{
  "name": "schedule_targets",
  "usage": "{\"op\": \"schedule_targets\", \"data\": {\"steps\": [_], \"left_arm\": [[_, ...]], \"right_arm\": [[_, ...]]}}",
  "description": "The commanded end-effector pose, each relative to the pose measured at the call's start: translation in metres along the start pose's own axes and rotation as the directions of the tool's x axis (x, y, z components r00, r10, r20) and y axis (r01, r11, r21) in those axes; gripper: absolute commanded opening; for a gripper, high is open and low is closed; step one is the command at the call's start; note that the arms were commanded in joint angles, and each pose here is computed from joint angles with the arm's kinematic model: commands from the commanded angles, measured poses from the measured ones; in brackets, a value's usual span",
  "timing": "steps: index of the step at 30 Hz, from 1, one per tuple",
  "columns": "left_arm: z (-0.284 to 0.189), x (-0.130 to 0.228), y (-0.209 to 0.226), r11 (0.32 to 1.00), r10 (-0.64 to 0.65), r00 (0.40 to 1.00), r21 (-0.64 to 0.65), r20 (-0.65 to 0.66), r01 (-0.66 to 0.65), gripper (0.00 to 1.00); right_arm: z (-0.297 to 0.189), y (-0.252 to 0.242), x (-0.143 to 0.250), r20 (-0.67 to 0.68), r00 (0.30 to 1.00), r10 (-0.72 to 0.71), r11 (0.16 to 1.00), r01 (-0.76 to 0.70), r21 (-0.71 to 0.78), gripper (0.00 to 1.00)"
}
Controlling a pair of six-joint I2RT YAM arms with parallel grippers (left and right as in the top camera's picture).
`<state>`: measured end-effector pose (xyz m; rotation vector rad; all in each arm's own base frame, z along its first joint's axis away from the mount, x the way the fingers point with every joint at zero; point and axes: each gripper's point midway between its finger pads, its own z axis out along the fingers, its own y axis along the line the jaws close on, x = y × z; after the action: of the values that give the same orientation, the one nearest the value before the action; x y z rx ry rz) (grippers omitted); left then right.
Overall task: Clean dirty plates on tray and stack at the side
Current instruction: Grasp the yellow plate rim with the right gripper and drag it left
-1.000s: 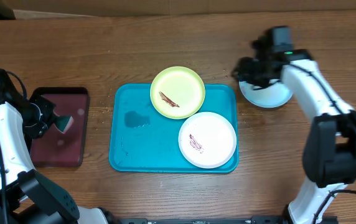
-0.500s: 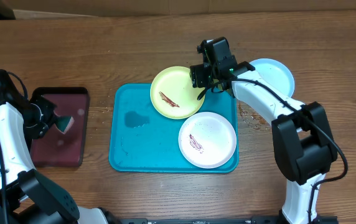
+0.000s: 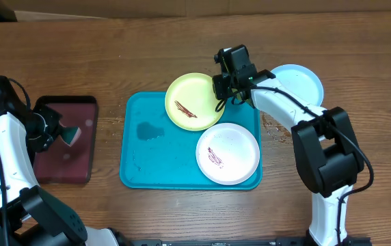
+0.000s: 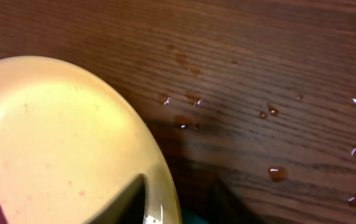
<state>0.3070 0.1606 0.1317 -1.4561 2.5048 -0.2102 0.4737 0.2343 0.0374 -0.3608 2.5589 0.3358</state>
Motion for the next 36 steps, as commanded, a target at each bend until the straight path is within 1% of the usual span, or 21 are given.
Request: {"op": "schedule_targets", "data": {"steps": [1, 4, 5, 7, 8, 12, 16, 20, 23, 25, 27, 31, 34, 36], "left_arm": [[-0.004, 0.002, -0.002, 0.999, 0.031, 0.999, 0.006, 0.014, -0.032, 0.04], [-0.004, 0.002, -0.002, 0.999, 0.031, 0.999, 0.006, 0.014, -0.032, 0.04], [-0.004, 0.002, -0.002, 0.999, 0.031, 0.999, 0.006, 0.014, -0.032, 0.04], [-0.004, 0.002, -0.002, 0.999, 0.031, 0.999, 0.006, 0.014, -0.032, 0.04], [-0.004, 0.002, -0.002, 0.999, 0.031, 0.999, 0.006, 0.014, -0.032, 0.04], [-0.004, 0.001, -0.002, 0.999, 0.032, 0.999, 0.006, 0.015, -0.032, 0.04], [-0.004, 0.000, -0.003, 0.999, 0.032, 0.999, 0.010, 0.019, -0.033, 0.04], [-0.004, 0.003, -0.009, 0.999, 0.038, 0.999, 0.036, 0.007, -0.038, 0.04], [-0.005, 0.009, -0.031, 0.981, 0.145, 0.989, 0.128, -0.004, -0.143, 0.04], [-0.006, 0.017, -0.050, 0.954, 0.229, 0.973, 0.201, -0.004, -0.224, 0.04], [-0.006, 0.025, -0.066, 0.925, 0.298, 0.954, 0.245, 0.000, -0.289, 0.04], [-0.004, 0.048, -0.088, 0.878, 0.414, 0.910, 0.263, -0.002, -0.399, 0.04], [-0.002, 0.067, -0.104, 0.841, 0.486, 0.874, 0.278, -0.009, -0.465, 0.04], [-0.002, 0.082, -0.113, 0.819, 0.524, 0.851, 0.287, -0.020, -0.497, 0.04]], "right_arm": [[0.008, 0.000, 0.006, -0.014, 1.000, -0.011, 1.000, 0.011, 0.008, 0.22], [0.008, -0.001, 0.008, -0.021, 1.000, -0.011, 1.000, 0.011, 0.010, 0.21], [0.008, -0.001, 0.008, -0.022, 1.000, -0.011, 1.000, 0.011, 0.010, 0.16], [0.008, 0.000, 0.008, -0.024, 1.000, -0.009, 1.000, 0.009, 0.009, 0.09], [0.008, 0.000, 0.009, -0.027, 1.000, -0.006, 1.000, 0.006, 0.009, 0.04], [0.004, 0.009, 0.007, -0.040, 0.999, 0.001, 0.999, -0.002, -0.038, 0.04], [-0.005, 0.024, 0.004, -0.078, 0.996, 0.052, 0.995, -0.059, -0.084, 0.04], [-0.013, 0.041, 0.011, -0.139, 0.984, 0.112, 0.989, -0.125, -0.085, 0.04], [-0.021, 0.067, 0.024, -0.211, 0.970, 0.121, 0.981, -0.149, -0.121, 0.04], [-0.025, 0.081, 0.032, -0.249, 0.958, 0.146, 0.976, -0.181, -0.125, 0.04], [-0.028, 0.092, 0.043, -0.286, 0.942, 0.177, 0.970, -0.216, -0.111, 0.04], [-0.029, 0.108, 0.067, -0.350, 0.902, 0.252, 0.955, -0.290, -0.057, 0.04], [-0.027, 0.102, 0.079, -0.343, 0.881, 0.325, 0.943, -0.329, 0.047, 0.04], [-0.024, 0.103, 0.086, -0.336, 0.867, 0.369, 0.928, -0.362, 0.085, 0.04]]}}
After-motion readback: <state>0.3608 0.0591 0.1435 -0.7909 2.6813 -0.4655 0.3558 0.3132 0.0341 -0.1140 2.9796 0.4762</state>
